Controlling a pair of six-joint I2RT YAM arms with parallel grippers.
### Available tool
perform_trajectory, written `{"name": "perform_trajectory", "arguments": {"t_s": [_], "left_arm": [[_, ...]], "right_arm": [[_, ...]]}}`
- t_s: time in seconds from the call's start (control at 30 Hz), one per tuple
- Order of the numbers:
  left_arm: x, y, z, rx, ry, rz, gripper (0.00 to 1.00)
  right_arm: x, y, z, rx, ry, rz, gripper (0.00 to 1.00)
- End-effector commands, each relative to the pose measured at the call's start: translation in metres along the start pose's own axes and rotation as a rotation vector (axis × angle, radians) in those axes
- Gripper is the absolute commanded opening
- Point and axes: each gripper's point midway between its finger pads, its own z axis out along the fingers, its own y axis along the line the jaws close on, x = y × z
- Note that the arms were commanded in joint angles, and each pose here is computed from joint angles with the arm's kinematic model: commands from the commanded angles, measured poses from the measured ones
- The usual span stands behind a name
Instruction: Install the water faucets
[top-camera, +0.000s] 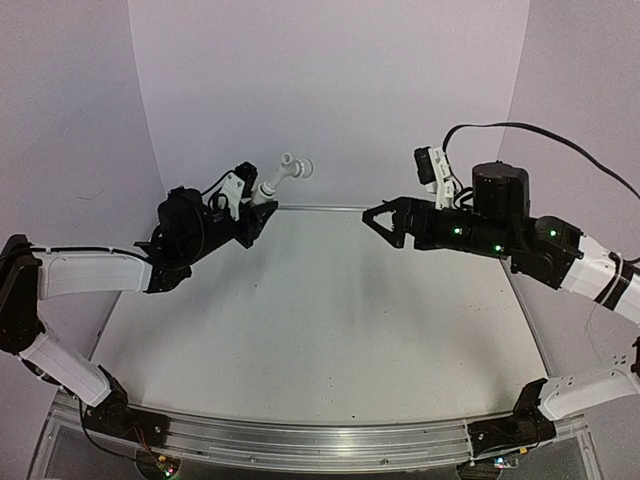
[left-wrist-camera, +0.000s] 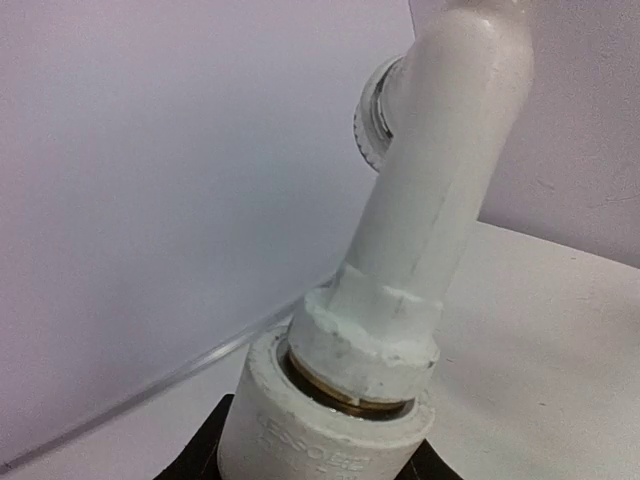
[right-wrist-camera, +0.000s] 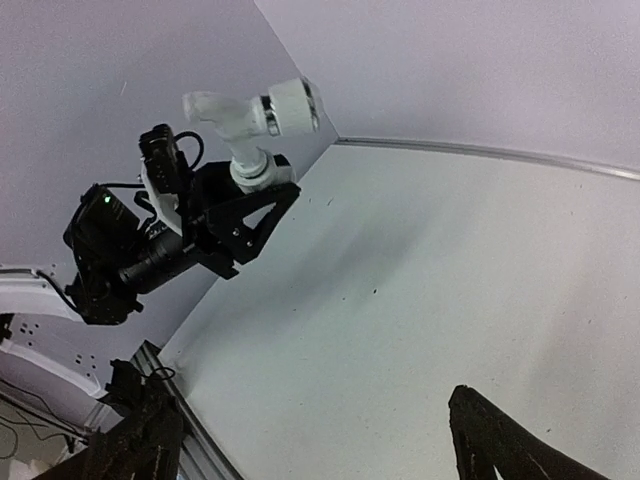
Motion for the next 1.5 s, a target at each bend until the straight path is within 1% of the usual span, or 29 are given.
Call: {"name": "perform_trajectory", "arguments": {"t_s": [0.0,0.13,0.27,0.33,0.4,0.5,0.57,0.7,0.77,0.83,0.93,1.07,1.2,1.33,1.47], "left_arm": [[0.021,-0.051,-0.018,0.259,0.296,-0.445,0.0],[0.025,-0.093,-0.045,0.48,0.489,-0.643,0.0],[0.025,-0.125,-0.074,0.661,0.646,-0.836,0.0],[0.026,-0.136,-0.086,0.72,0.711,-0.926,0.0],[0.025,-0.145,-0.098,0.781,0.751,-0.982,0.0],[0.017,-0.156,-0.111,0.841,0.768,-0.999,0.0],[0.013,-0.162,-0.118,0.868,0.772,-0.997,0.0],[0.009,-0.177,-0.13,0.903,0.785,-0.976,0.0],[0.01,-0.187,-0.137,0.939,0.809,-0.977,0.0],[0.012,-0.2,-0.147,0.991,0.853,-0.988,0.0],[0.021,-0.212,-0.156,1.032,0.921,-1.018,0.0],[0.017,-0.215,-0.165,1.075,0.943,-1.043,0.0],[0.013,-0.217,-0.176,1.127,0.974,-1.076,0.0],[0.018,-0.219,-0.182,1.135,1.016,-1.108,0.0],[0.022,-0.221,-0.186,1.145,1.039,-1.121,0.0]], "right_arm": [[0.009,-0.008,-0.001,0.026,0.023,-0.259,0.94],[0.02,-0.011,0.004,0.016,0.053,-0.393,0.94],[0.036,-0.003,0.006,-0.069,0.095,-0.575,0.96],[0.04,0.0,0.008,-0.105,0.103,-0.637,0.96],[0.043,0.009,0.011,-0.159,0.103,-0.687,0.96],[0.054,0.023,0.014,-0.274,0.114,-0.735,0.97],[0.061,0.032,0.017,-0.35,0.095,-0.764,0.97],[0.062,0.037,0.031,-0.386,0.073,-0.765,0.96],[0.067,0.039,0.035,-0.414,0.066,-0.791,0.96],[0.071,0.043,0.035,-0.454,0.031,-0.851,0.96],[0.087,0.056,0.023,-0.579,0.001,-0.99,0.96],[0.101,0.061,0.016,-0.614,-0.05,-1.15,0.97],[0.131,0.059,0.01,-0.674,-0.084,-1.342,0.98],[0.14,0.06,0.014,-0.673,-0.098,-1.435,0.98],[0.137,0.064,0.016,-0.655,-0.124,-1.502,0.98]]}}
